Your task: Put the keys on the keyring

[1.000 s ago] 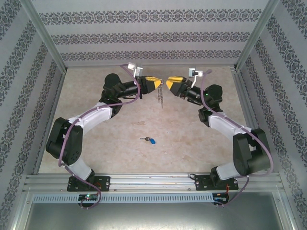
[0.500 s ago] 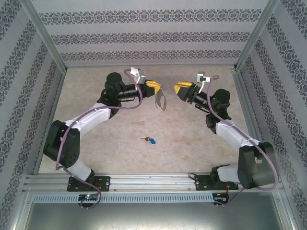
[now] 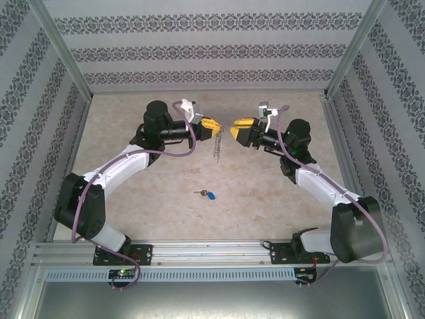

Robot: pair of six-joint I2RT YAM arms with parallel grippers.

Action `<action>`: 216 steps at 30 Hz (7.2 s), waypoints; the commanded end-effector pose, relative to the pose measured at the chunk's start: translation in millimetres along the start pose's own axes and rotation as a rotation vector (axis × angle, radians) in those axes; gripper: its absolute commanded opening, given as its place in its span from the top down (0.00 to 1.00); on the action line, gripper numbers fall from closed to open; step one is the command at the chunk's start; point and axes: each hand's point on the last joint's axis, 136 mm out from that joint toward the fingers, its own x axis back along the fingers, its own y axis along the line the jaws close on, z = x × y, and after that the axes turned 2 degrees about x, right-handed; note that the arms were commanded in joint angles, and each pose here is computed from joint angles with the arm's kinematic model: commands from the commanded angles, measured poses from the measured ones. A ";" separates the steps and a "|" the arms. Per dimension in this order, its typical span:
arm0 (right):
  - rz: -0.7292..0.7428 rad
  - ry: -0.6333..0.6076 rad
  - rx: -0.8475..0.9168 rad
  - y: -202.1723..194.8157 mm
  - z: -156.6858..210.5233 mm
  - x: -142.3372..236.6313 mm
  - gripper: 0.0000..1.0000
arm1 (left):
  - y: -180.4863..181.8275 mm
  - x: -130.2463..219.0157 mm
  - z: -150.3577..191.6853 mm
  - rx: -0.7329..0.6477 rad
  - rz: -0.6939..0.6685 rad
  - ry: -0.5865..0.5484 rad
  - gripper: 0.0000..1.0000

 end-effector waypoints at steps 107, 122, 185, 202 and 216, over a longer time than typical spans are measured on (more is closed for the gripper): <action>0.441 0.697 -0.443 -23.1 286.4 29.4 0.77 | 79.3 95.9 7.1 0.155 -0.618 -0.105 1.00; 0.660 0.631 -0.436 -99.6 255.6 32.7 0.56 | 78.9 95.7 7.0 0.162 -0.613 -0.117 1.00; 1.079 0.820 -0.201 -85.5 282.2 38.8 0.74 | 89.0 101.7 4.8 0.140 -0.669 -0.148 1.00; 1.036 0.773 -0.174 -79.2 264.8 31.2 0.86 | 87.8 102.1 1.1 0.153 -0.665 -0.162 1.00; 1.034 0.807 -0.249 -62.7 284.7 62.1 0.66 | 88.8 100.2 0.9 0.154 -0.657 -0.166 1.00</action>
